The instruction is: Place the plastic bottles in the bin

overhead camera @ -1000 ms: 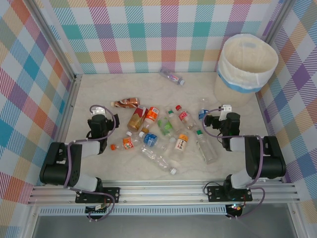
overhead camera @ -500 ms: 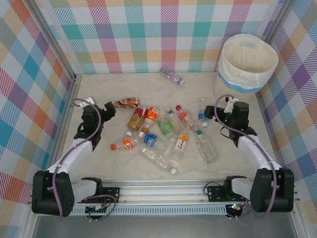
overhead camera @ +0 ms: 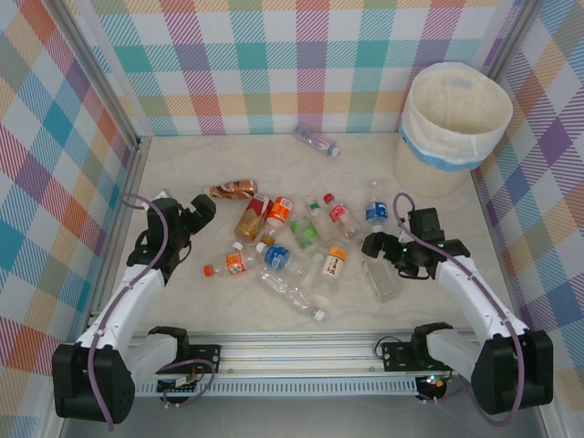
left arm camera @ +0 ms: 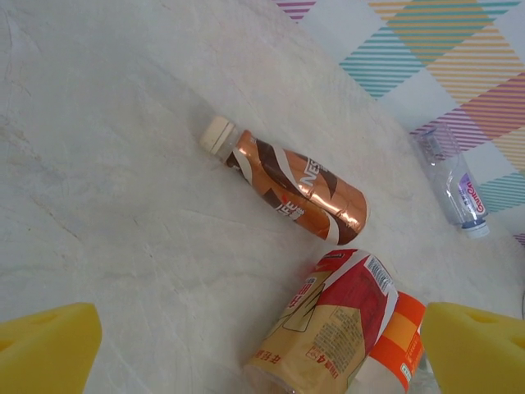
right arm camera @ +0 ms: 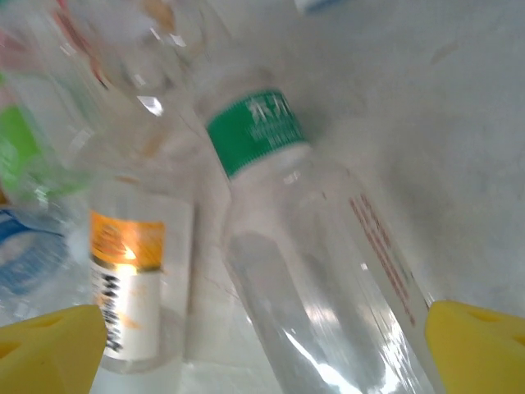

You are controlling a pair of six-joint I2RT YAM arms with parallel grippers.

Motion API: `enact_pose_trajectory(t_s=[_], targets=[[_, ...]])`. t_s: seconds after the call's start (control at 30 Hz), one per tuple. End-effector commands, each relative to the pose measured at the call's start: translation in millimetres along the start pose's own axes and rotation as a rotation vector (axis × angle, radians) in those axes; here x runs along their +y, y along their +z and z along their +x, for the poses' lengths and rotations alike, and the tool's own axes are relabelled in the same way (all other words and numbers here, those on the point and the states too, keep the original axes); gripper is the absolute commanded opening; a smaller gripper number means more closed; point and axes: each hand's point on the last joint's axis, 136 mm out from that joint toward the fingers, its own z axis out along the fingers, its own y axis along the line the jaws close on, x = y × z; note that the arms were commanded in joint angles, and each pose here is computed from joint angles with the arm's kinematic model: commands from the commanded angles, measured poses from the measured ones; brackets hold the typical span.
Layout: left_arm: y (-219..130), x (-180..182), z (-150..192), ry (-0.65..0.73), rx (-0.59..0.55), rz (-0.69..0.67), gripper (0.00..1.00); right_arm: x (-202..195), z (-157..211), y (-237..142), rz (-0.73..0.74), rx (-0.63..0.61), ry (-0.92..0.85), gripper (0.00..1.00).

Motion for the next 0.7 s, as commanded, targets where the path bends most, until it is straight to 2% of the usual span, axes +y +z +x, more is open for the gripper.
enact_pose_trajectory(t_s=[0.0, 0.1, 0.4, 0.6, 0.67], targets=[[-6.6, 2.0, -3.0, -0.03, 0.011, -0.009, 1.0, -28.8, 20.3, 1.0, 0.21, 0.068, -0.008, 1.0], [-6.3, 4.4, -2.8, -0.028, 0.014, -0.022, 1.0, -35.0, 24.6, 4.3, 0.264, 0.087, -0.024, 1.0], [-0.6, 9.7, 0.5, -0.034, 0.027, -0.047, 1.0, -19.2, 31.0, 26.8, 0.248, 0.164, -0.113, 1.0], [2.4, 14.1, 2.2, -0.035, 0.033, -0.068, 1.0, -21.0, 30.2, 42.9, 0.347, 0.196, -0.143, 1.0], [3.8, 15.8, 2.8, -0.036, 0.036, -0.075, 1.0, -24.7, 28.0, 45.5, 0.39, 0.19, -0.13, 0.96]])
